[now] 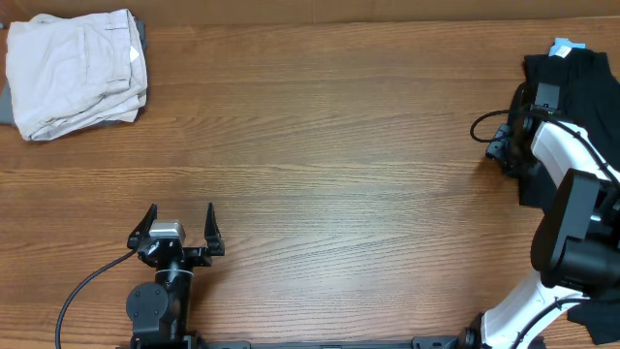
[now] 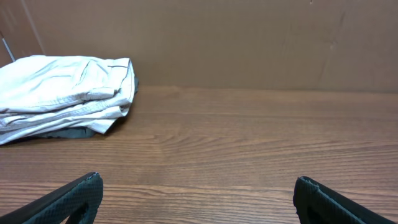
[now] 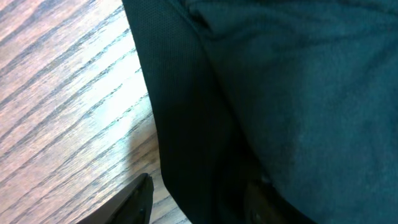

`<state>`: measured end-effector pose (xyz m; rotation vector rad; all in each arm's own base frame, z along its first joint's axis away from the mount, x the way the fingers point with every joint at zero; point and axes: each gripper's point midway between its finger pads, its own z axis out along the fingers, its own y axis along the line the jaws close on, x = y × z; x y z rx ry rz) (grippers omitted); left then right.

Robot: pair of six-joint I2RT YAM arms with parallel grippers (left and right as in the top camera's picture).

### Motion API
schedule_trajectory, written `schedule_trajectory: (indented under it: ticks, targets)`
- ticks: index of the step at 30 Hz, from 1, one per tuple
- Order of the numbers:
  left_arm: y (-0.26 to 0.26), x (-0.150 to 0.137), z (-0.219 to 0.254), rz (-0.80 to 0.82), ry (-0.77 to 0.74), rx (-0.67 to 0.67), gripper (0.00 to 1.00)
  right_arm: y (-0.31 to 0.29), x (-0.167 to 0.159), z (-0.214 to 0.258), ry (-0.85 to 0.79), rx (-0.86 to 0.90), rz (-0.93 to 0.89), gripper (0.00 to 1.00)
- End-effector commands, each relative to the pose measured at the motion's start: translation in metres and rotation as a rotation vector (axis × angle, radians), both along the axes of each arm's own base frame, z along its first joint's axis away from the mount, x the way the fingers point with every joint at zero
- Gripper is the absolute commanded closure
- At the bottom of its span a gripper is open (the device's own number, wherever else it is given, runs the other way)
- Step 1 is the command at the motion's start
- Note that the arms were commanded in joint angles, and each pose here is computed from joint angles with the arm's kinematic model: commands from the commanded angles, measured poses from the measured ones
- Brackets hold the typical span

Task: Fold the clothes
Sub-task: 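Reach the right gripper to the black clothing pile at right, then grasp the black garment with the right gripper and lift it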

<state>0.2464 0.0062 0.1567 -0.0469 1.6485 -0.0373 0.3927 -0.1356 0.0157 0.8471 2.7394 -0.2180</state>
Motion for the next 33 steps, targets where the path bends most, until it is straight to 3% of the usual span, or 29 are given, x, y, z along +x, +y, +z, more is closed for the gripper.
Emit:
schedule_trajectory:
  ticks: [1, 4, 8, 11, 12, 20, 26, 33]
  targets:
    - [0.003, 0.000, -0.001, 0.015, 0.001, 0.019, 0.00, 0.000, -0.002, -0.014, 0.022, 0.018, -0.021, 0.50]
    - [0.003, 0.000, -0.001, 0.015, 0.001, 0.019, 0.00, 0.001, -0.004, -0.020, 0.037, 0.022, -0.021, 0.51]
    - [0.003, 0.000, -0.001, 0.015, 0.001, 0.019, 0.00, 0.001, -0.004, -0.021, 0.039, 0.021, -0.021, 0.64]
    - [0.003, 0.000, -0.001, 0.015, 0.001, 0.019, 0.00, -0.001, -0.005, -0.020, 0.043, 0.012, -0.024, 0.93]
    - [0.003, 0.000, -0.001, 0.015, 0.001, 0.019, 0.00, -0.001, -0.005, -0.020, 0.043, 0.012, -0.024, 0.96]
    - [0.003, 0.000, -0.001, 0.015, 0.001, 0.019, 0.00, -0.010, 0.003, 0.017, -0.009, -0.035, -0.064, 0.96]
    - [0.003, 0.000, -0.001, 0.015, 0.001, 0.019, 0.00, -0.014, 0.017, 0.107, -0.188, -0.077, -0.069, 0.96]
    - [0.003, 0.000, -0.001, 0.015, 0.001, 0.019, 0.00, -0.010, 0.009, 0.222, -0.410, -0.129, -0.069, 0.96]
